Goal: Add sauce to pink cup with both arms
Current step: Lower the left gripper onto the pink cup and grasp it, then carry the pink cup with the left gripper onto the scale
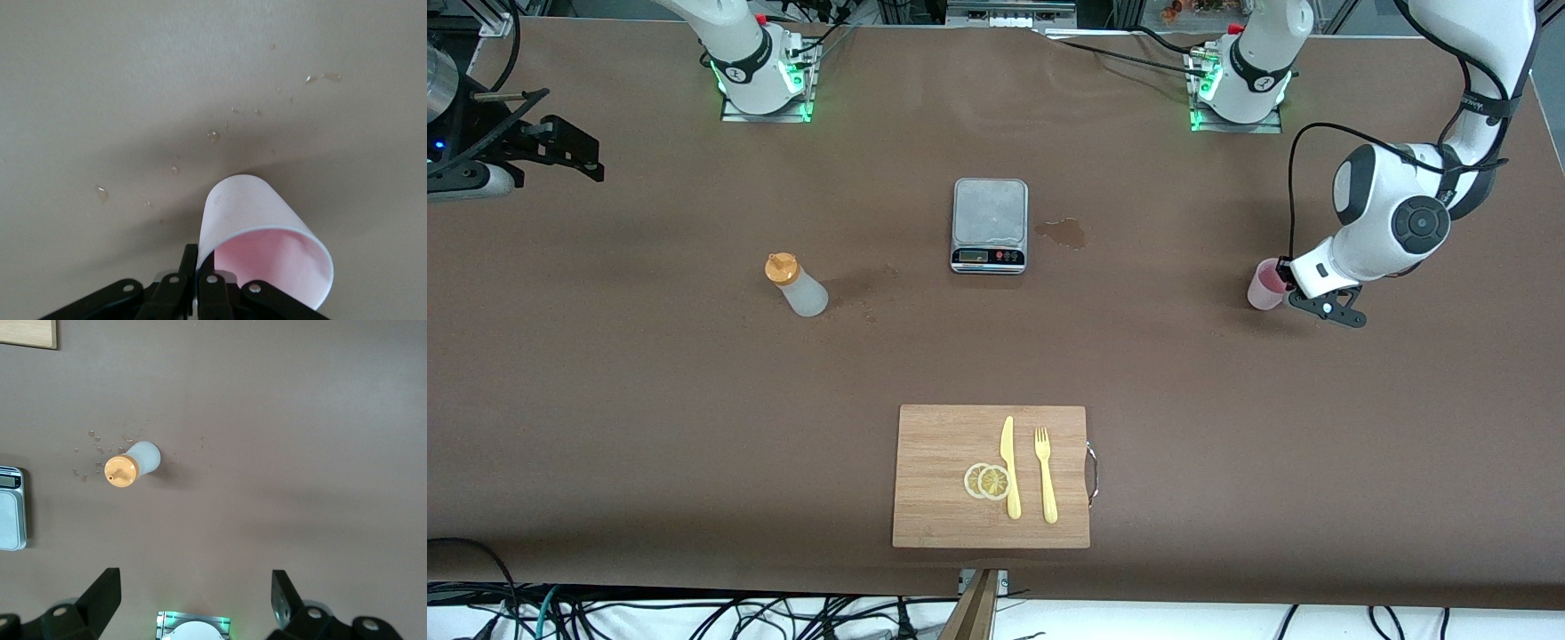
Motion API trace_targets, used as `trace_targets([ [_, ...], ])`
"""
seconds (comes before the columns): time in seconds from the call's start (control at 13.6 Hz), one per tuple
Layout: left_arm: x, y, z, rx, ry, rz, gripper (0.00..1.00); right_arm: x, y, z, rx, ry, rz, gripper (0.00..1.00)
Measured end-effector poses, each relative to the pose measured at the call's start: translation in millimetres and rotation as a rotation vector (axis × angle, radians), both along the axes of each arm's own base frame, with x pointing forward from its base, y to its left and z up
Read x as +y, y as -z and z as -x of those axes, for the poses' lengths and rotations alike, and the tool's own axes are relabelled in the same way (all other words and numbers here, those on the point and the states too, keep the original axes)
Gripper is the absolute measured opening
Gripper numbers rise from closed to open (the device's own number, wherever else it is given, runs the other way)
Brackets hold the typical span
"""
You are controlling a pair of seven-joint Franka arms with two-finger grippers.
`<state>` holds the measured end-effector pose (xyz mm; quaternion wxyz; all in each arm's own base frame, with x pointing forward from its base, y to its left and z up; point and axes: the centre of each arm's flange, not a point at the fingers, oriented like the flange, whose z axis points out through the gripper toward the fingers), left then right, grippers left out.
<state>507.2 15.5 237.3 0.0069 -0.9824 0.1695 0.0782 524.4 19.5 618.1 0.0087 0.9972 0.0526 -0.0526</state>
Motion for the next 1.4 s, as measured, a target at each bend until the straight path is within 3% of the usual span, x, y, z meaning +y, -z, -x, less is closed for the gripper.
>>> trace_targets([
  [0.15, -18, -21, -12, 0.013, 0.034, 0.0, 0.04, 0, 0, 0, 0.0, 0.0, 0.0, 1.0],
  [0.37, -98, -89, -26, 0.107, 0.073, -0.021, 0.04, 0, 0, 0, 0.0, 0.0, 0.0, 1.0],
  [0.51, -177, -135, -25, 0.091, 0.026, -0.009, 0.04, 0, 0, 0, 0.0, 0.0, 0.0, 1.0],
  [0.66, -249, -152, -3, 0.11, -0.056, 0.048, 0.04, 0, 0, 0, 0.0, 0.0, 0.0, 1.0],
  [0.88, -336, -140, 43, 0.193, -0.172, 0.066, 0.04, 0, 0, 0, 0.0, 0.001, 0.0, 1.0],
  [1.25, -459, -82, 111, 0.197, -0.34, 0.077, 0.04, -1, 0, 0, -0.001, 0.002, 0.0, 1.0],
  [1.4, -476, -60, 124, 0.201, -0.373, 0.062, 0.04, -1, 0, 0, 0.0, 0.002, 0.0, 1.0],
])
